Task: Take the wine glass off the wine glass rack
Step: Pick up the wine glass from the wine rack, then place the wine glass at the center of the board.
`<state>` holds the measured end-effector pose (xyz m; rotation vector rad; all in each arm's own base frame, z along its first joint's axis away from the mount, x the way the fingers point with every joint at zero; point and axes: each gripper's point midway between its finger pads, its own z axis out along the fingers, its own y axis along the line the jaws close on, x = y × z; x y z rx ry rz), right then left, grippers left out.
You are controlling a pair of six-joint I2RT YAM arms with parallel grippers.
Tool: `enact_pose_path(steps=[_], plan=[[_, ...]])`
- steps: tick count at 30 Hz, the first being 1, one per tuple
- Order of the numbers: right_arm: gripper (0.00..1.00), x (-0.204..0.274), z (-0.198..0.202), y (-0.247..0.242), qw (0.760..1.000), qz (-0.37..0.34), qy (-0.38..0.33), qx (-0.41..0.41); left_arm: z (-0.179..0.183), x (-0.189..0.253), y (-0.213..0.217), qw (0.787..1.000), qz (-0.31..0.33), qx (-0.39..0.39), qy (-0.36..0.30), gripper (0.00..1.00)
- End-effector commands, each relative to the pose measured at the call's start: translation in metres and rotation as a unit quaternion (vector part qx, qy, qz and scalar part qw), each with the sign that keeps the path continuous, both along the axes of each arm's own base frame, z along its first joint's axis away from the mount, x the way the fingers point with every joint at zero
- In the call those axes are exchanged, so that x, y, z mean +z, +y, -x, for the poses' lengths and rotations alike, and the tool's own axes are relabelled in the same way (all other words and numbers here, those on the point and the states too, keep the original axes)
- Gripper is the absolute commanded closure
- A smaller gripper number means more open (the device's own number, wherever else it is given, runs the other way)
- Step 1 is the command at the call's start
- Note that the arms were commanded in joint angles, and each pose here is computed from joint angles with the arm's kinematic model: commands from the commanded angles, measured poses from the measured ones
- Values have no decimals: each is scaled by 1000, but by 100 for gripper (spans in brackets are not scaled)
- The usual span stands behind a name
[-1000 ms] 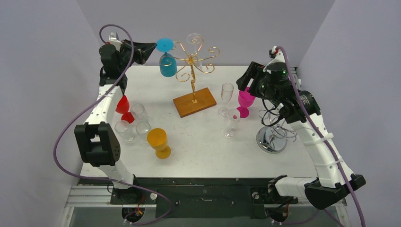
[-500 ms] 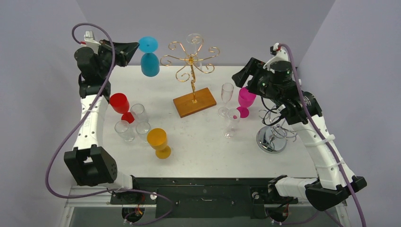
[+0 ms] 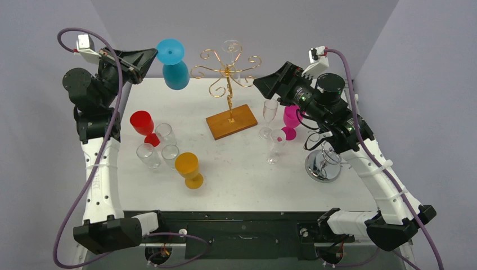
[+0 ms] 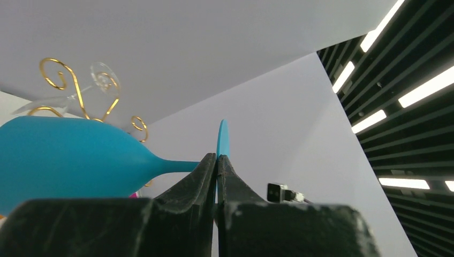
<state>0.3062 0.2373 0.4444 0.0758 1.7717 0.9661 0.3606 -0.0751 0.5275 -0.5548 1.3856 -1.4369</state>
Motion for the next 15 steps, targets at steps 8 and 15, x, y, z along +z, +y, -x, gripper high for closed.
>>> enact_pose_path(steps=[8,15], plan=[[14,44,9,39,982,-131,-100,92,80,70,-53,989,71,-102,-77,100],[11,57,11,25,970,-174,-136,98,92,91,-113,969,115,-201,-85,100]])
